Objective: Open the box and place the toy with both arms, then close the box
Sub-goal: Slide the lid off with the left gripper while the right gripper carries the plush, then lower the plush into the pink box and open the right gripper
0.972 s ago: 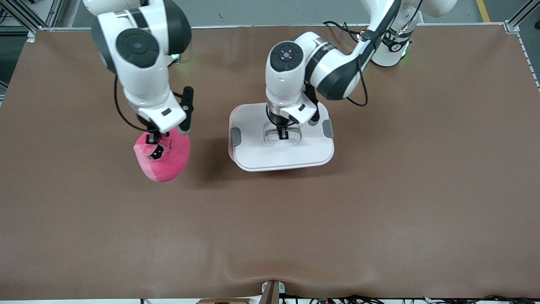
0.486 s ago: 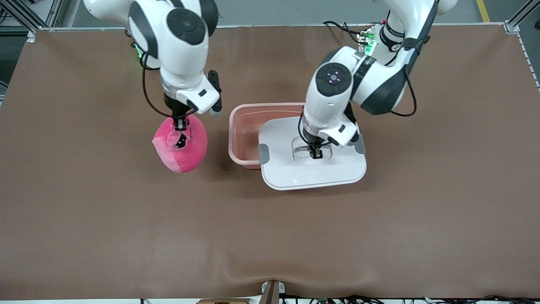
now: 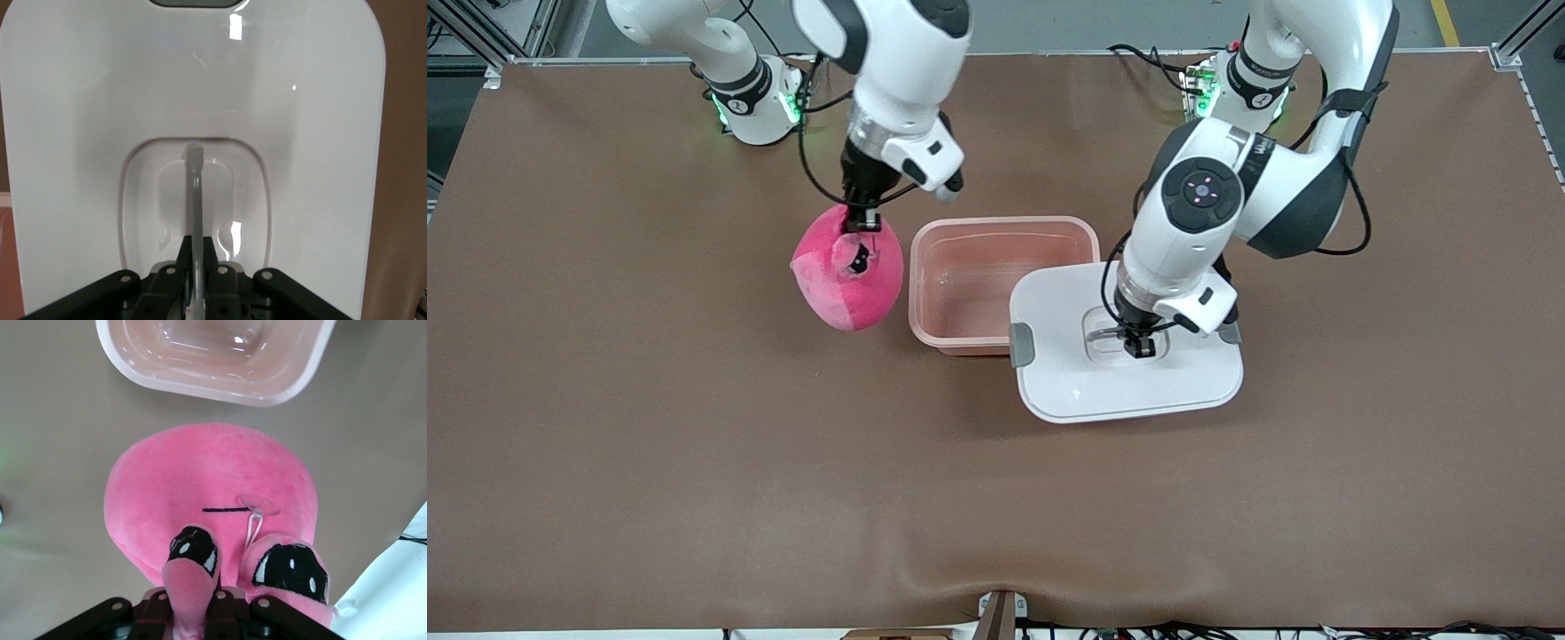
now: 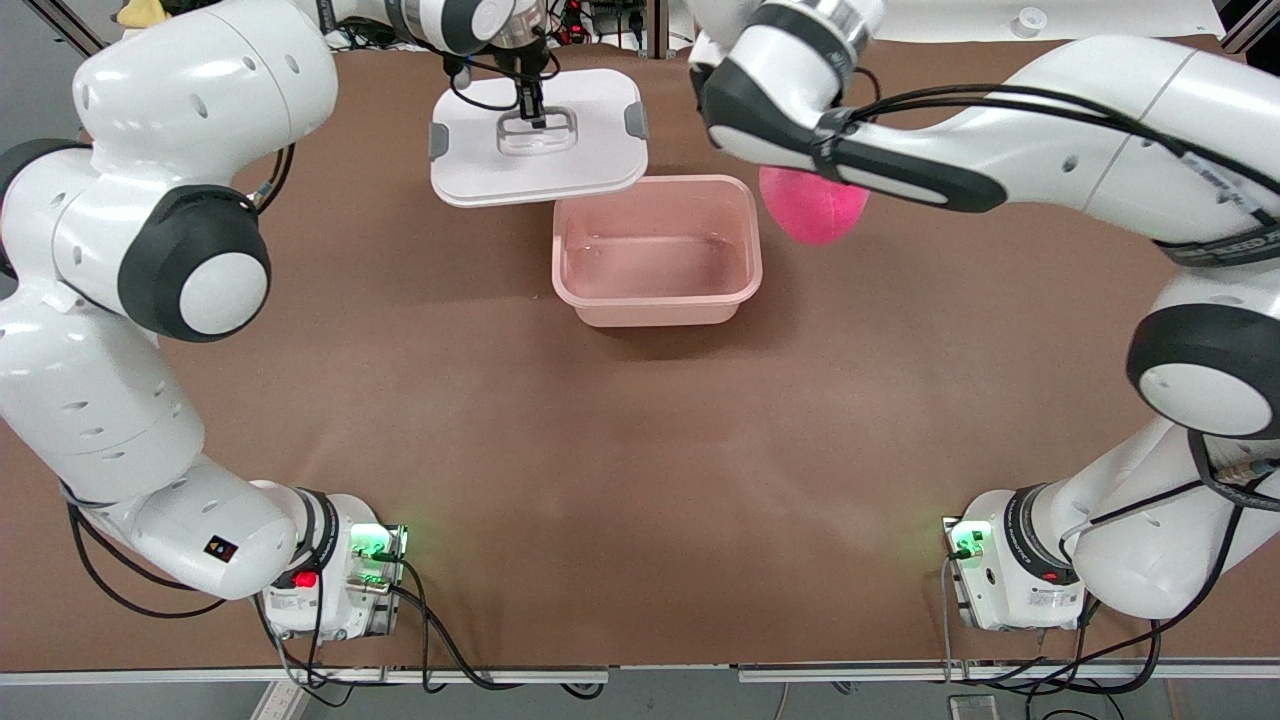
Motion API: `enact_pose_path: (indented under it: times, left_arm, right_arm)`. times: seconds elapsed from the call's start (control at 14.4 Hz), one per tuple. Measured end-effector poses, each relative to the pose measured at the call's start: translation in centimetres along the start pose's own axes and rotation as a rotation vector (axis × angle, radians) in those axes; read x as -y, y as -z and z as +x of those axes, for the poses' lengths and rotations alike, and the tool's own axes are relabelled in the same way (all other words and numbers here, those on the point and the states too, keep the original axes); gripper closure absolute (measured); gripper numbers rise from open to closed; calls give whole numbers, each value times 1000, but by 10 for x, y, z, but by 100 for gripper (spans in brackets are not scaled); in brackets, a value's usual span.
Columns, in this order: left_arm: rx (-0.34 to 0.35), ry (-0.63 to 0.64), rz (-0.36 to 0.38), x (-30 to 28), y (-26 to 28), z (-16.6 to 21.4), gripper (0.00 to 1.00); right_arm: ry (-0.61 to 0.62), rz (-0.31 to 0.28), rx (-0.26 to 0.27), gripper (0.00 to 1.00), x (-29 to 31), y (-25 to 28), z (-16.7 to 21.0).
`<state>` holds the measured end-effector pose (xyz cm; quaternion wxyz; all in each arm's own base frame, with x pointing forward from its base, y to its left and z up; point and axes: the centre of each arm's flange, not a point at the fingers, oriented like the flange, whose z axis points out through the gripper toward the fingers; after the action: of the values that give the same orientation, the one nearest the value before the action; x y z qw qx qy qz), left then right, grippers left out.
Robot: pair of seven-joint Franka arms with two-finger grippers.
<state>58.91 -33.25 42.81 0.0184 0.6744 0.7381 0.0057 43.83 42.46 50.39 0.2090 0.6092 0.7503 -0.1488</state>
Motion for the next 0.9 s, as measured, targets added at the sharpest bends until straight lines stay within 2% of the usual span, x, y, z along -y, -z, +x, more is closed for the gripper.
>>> enact_pose_path:
  times: [0.21,0.49,0.9]
  left_arm:
    - [1,-15,-10,-18,13,42,93]
    - [-2,-11,-14,-29,24,87,93]
    - [-9,-50,-11,-43,29,145,93]
  right_arm:
    - [25,-16,57,85,8,-2,46]
    - [27,-24,80,85,16,-9,84]
    - [15,-29,92,85,24,-11,105]
